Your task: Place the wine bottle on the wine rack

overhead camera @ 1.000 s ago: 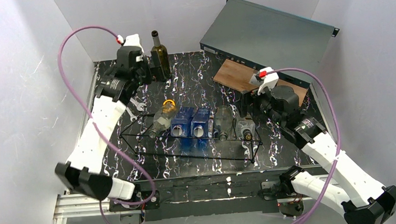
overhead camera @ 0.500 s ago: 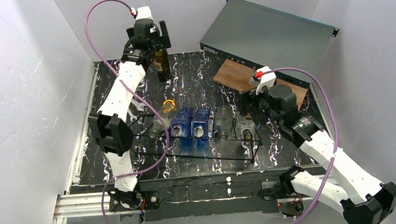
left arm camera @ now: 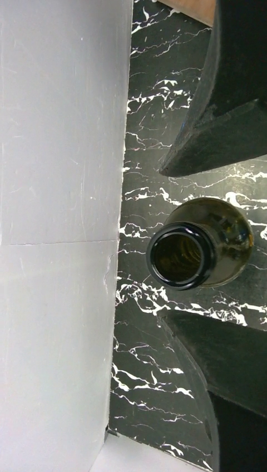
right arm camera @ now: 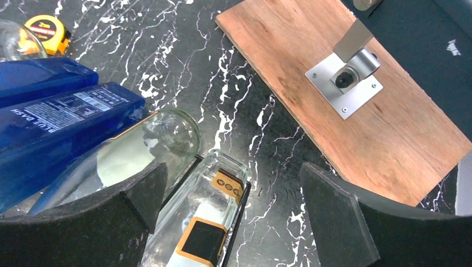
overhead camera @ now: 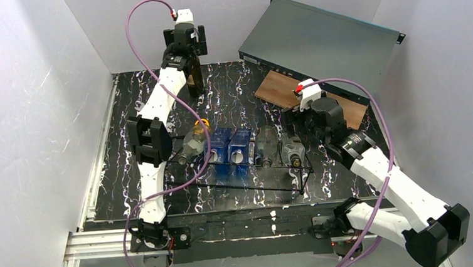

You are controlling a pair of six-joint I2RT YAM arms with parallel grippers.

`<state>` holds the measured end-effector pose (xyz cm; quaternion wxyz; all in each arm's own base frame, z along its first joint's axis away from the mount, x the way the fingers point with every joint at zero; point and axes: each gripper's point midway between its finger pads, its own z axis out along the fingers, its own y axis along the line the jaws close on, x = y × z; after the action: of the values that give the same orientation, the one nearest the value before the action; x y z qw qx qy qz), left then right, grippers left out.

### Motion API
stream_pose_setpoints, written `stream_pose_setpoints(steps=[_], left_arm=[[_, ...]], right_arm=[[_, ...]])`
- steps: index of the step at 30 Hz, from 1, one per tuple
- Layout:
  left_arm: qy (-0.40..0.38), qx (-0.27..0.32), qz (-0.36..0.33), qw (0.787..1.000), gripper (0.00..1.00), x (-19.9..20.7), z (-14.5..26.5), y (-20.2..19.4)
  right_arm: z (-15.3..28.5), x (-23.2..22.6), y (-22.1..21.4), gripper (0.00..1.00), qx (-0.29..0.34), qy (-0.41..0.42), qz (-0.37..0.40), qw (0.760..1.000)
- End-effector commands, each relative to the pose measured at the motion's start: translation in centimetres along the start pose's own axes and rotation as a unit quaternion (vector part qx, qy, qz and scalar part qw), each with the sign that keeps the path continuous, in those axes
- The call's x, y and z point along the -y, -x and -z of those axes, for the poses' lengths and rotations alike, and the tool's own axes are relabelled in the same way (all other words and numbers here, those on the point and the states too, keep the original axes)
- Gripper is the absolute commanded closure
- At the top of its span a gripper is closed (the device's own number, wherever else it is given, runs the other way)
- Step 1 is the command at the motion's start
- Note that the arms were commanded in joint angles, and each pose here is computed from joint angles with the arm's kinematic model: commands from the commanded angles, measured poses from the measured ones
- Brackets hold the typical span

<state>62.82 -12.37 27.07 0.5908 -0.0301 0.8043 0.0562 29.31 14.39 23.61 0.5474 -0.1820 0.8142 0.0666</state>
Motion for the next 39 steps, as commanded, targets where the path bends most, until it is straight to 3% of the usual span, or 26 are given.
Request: stream_pose_setpoints(steps=[1,9,18,24,39], left_arm=[[0.01,0.06,0.016,0.998,0.19,-1.0,0.1,4.0],[0.005,0.069,0.016,0.997,0.55,-0.6,-1.2,3.5],[0.012,0.101,-0.001,0.995,0.99,-1.6,0.6,6.7],[0.018,0.13,0.0,0.991,1.0,-3.0,3.0,9.6],[0.024,0.133,0.047,0.99,1.0,-5.4,8.7,10.6]], right_arm=[[-0.1,0.9,3.1,0.02,0.033,-0.018,0.014,0.999],[-0.3,0.9,3.2,0.02,0.027,-0.019,0.02,0.999],[0.7,1.4,4.1,0.0,0.042,-0.027,0.018,0.999],[1.1,1.2,4.7,0.0,0.054,-0.018,0.018,0.998],[1.4,-0.9,5.1,0.0,0.061,0.041,0.015,0.997]])
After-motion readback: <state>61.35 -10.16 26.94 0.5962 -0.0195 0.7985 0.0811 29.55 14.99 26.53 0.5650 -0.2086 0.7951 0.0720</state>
